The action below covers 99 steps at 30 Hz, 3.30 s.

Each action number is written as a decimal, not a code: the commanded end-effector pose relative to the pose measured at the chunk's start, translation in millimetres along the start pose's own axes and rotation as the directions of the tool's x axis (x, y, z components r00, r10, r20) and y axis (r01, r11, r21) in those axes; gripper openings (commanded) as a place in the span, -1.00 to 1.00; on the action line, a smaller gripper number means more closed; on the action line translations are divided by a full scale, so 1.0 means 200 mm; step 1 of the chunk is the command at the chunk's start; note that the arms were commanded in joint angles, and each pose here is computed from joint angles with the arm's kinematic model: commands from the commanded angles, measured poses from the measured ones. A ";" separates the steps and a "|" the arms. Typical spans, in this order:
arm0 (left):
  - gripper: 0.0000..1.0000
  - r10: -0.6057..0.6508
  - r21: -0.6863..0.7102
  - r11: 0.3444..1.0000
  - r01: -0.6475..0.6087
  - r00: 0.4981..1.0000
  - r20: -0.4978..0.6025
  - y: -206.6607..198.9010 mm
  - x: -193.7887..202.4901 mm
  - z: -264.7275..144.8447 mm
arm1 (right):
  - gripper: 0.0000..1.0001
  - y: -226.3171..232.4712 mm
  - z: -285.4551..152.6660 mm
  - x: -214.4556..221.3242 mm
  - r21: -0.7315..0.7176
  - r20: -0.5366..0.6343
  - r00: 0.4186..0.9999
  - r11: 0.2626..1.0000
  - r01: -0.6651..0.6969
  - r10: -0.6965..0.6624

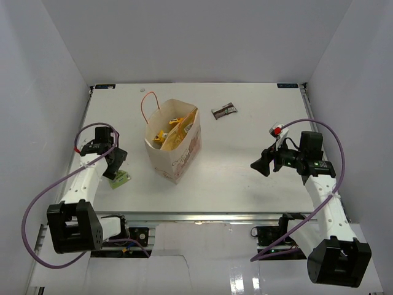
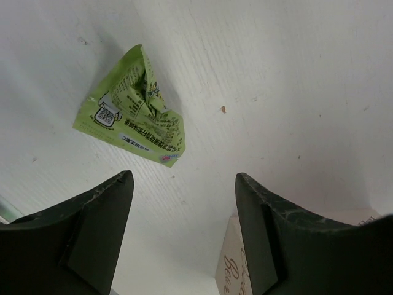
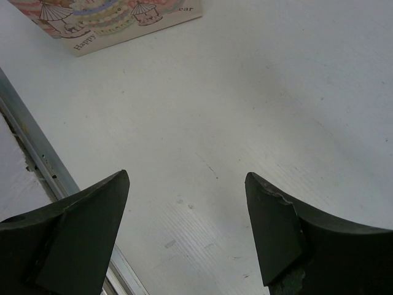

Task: Place the snacks into the paper bag

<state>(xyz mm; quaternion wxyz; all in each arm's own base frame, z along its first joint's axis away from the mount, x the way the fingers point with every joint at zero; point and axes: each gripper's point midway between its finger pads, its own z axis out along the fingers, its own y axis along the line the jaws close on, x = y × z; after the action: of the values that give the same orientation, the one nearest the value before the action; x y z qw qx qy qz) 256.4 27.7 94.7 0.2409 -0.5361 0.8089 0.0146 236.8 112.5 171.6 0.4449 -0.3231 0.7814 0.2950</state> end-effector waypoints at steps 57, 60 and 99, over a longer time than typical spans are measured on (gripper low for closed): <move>-1.00 0.513 0.817 -0.199 -0.542 0.653 0.558 -1.12 0.32 -1.39 | 0.64 -0.15 0.00 -0.07 0.076 -0.007 1.000 0.997 0.031 -0.030; -0.85 0.550 0.817 -0.132 -0.561 0.645 0.531 -1.13 0.34 -1.25 | 0.64 -0.15 0.01 -0.07 0.071 -0.008 1.000 0.997 0.029 -0.028; 0.76 0.322 0.749 0.250 -0.614 0.782 0.534 -0.68 0.08 -1.29 | 0.63 -1.28 1.37 -0.45 0.556 0.274 0.703 0.489 -0.673 0.656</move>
<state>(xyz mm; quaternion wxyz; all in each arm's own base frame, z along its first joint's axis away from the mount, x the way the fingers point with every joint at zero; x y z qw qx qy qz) 276.0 -123.0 347.5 0.5808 -0.0239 0.7637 -0.2810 586.9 175.3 82.0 0.3468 0.1325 0.9085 0.1919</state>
